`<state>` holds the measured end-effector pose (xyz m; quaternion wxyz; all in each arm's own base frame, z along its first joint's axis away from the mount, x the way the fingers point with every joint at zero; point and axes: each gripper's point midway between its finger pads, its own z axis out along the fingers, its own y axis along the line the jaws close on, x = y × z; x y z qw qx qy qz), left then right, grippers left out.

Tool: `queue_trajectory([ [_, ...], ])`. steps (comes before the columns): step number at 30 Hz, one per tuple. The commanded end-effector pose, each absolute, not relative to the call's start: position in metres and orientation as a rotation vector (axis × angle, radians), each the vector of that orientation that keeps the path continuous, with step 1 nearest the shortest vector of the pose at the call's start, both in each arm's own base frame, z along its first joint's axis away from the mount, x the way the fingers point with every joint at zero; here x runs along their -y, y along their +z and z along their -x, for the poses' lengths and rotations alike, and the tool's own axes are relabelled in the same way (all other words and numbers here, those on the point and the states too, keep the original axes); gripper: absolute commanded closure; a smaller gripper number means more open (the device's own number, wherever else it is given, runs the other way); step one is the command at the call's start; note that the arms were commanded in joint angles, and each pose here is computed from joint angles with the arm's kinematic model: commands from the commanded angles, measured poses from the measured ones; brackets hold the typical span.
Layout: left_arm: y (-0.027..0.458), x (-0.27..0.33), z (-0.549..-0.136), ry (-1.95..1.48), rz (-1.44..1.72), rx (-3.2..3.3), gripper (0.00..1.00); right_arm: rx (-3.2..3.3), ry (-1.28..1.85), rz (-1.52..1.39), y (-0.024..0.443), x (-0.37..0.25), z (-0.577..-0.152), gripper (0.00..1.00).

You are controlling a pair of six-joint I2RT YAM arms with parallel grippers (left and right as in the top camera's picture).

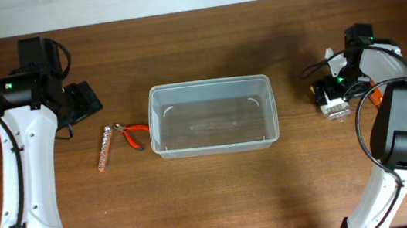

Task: Pack container
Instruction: 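Grasp the clear marker pack with the right gripper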

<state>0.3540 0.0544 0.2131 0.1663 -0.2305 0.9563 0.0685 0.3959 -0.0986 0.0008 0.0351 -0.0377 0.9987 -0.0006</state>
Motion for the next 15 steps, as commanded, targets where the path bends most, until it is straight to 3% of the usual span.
queue_trajectory([
  [1, 0.2108, -0.0517, -0.3536, 0.185, 0.630, -2.738, 0.01, -3.087, 0.005, 0.131, -0.0066, 0.0969, -0.3948, 0.07],
  [5, 0.2108, -0.0517, -0.3535, 0.185, 0.630, -2.739, 0.01, -3.094, 0.008, 0.130, -0.0067, 0.0964, -0.3931, 0.27],
  [10, 0.2108, -0.0517, -0.3534, 0.186, 0.630, -2.739, 0.01, -3.094, 0.009, 0.118, -0.0066, 0.0964, -0.3932, 0.32],
  [15, 0.2108, -0.0517, -0.3535, 0.185, 0.630, -2.739, 0.01, -3.094, 0.022, 0.101, -0.0066, 0.0950, -0.3931, 0.46],
])
